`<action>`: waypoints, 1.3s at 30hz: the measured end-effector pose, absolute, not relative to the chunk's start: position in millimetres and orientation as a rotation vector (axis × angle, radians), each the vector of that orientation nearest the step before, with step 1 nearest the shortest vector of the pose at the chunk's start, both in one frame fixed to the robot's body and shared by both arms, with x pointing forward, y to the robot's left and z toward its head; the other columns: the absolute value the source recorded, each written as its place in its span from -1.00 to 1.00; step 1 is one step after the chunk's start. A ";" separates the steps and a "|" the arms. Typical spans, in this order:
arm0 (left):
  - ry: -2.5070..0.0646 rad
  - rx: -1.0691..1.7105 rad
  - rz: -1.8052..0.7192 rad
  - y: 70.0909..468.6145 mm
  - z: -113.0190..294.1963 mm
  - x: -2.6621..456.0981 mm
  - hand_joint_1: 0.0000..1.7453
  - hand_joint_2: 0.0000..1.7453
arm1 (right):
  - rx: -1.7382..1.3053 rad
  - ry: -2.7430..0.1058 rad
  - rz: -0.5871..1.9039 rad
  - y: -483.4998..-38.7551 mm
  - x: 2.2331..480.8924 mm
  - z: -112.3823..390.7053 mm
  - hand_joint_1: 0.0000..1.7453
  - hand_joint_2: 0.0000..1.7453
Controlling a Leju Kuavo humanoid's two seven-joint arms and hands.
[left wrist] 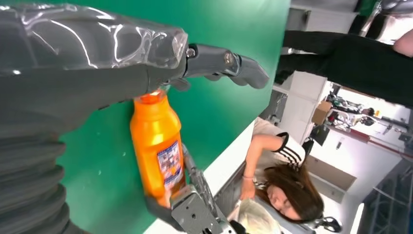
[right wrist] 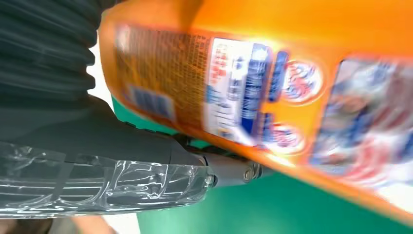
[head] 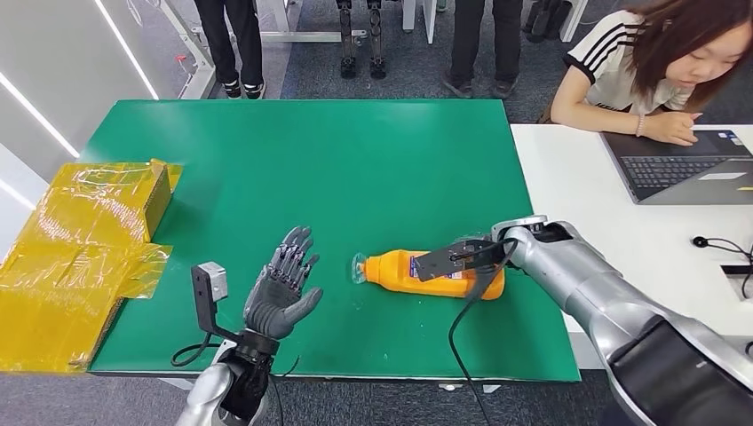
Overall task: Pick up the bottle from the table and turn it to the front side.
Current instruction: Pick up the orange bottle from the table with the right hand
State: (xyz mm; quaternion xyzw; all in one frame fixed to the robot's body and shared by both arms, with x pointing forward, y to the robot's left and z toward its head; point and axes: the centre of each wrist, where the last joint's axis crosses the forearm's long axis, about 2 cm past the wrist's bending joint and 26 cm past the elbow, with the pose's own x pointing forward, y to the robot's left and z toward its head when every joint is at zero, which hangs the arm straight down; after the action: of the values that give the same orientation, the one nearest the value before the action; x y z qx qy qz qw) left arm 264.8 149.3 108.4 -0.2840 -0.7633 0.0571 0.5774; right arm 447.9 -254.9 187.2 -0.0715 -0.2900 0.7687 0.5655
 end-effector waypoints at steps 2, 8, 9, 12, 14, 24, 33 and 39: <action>-1.776 -0.664 0.147 151.9 106.6 265.5 -1.00 1.00 | -0.202 -0.697 1.825 -252.1 447.8 186.4 1.00 1.00; -1.779 -0.626 0.159 155.9 103.0 264.4 -1.00 1.00 | -0.277 -0.834 1.804 -246.6 443.9 175.7 1.00 1.00; -1.780 -0.620 0.159 155.9 102.3 263.6 -1.00 1.00 | -0.281 -0.849 1.799 -246.6 443.2 173.9 1.00 1.00; -1.782 -0.608 0.157 155.6 100.8 261.8 -1.00 1.00 | -0.280 -0.878 1.786 -246.7 441.5 170.1 1.00 1.00; -1.786 -0.602 0.153 155.6 100.5 261.5 -1.00 1.00 | -0.272 -0.910 1.767 -247.6 439.7 166.4 1.00 1.00; -1.830 -0.529 0.122 156.2 100.0 261.5 -1.00 1.00 | -0.164 -1.106 1.595 -256.5 425.4 142.2 1.00 1.00; -1.961 -0.221 0.079 168.7 97.1 258.7 -1.00 1.00 | 0.238 -1.576 0.882 -240.2 332.8 68.5 1.00 1.00; -2.015 -0.119 0.085 185.1 100.6 252.4 -1.00 1.00 | 0.284 -1.734 0.531 -235.2 280.5 66.1 1.00 1.00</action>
State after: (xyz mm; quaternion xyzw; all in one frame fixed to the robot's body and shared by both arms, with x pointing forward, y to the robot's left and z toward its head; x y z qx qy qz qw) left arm 252.4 185.1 100.6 -0.0497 -0.8447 0.0357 0.5317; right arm 280.5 -235.2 66.1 0.1231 -0.7503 0.2297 0.6076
